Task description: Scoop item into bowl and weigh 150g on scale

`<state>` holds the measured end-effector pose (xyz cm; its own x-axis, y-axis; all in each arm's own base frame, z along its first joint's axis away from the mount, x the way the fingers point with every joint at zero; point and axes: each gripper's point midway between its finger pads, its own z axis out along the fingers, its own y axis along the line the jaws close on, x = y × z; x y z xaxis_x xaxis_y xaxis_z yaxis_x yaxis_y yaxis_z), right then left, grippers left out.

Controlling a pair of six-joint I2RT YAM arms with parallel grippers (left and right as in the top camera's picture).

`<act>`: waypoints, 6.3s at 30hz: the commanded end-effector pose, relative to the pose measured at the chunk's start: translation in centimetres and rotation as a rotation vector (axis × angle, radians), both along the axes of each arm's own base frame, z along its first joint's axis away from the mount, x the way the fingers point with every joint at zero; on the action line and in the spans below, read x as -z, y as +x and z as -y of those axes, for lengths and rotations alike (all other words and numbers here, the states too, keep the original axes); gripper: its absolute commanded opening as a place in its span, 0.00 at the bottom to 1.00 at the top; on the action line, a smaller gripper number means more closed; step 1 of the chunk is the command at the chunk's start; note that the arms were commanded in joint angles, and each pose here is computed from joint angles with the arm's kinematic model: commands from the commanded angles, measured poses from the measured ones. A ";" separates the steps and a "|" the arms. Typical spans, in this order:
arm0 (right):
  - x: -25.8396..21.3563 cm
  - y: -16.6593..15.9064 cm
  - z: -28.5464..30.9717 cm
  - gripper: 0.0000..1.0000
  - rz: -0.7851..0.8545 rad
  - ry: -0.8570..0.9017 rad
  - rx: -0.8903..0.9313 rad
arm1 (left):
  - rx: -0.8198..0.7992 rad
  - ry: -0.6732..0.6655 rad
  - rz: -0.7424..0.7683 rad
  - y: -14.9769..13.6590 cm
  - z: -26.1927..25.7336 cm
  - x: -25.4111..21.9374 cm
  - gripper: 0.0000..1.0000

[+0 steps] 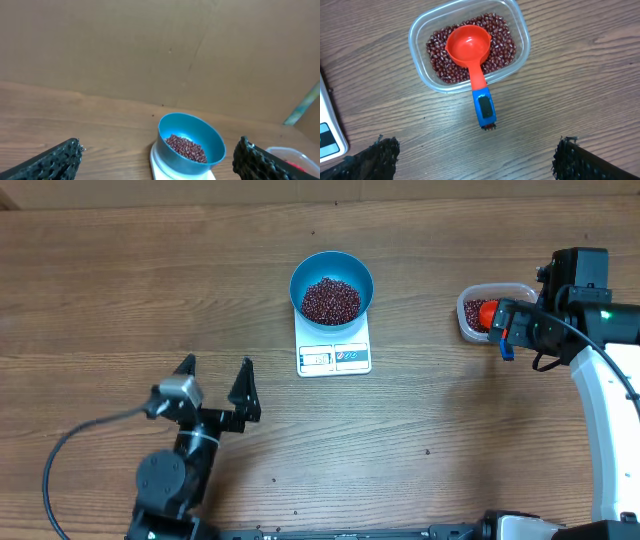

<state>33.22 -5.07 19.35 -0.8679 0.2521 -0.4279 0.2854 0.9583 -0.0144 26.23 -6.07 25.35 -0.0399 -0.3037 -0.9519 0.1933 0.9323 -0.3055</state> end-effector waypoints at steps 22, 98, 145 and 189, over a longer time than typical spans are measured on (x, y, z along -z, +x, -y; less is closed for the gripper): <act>-1.3 0.5 0.1 1.00 0.039 -0.011 -0.014 | -0.129 0.237 -0.067 -1.7 -4.2 9.8 1.00; -3.7 1.3 -2.1 1.00 0.497 0.048 -0.093 | -0.131 0.308 -0.058 -1.7 -4.5 9.7 0.99; 1.2 -8.6 -3.6 1.00 1.150 -0.125 -0.197 | -0.131 0.308 -0.058 -1.7 -4.5 9.7 1.00; 2.1 -8.6 -5.3 1.00 1.113 -0.149 -0.339 | -0.131 0.308 -0.059 -1.7 -4.5 9.7 1.00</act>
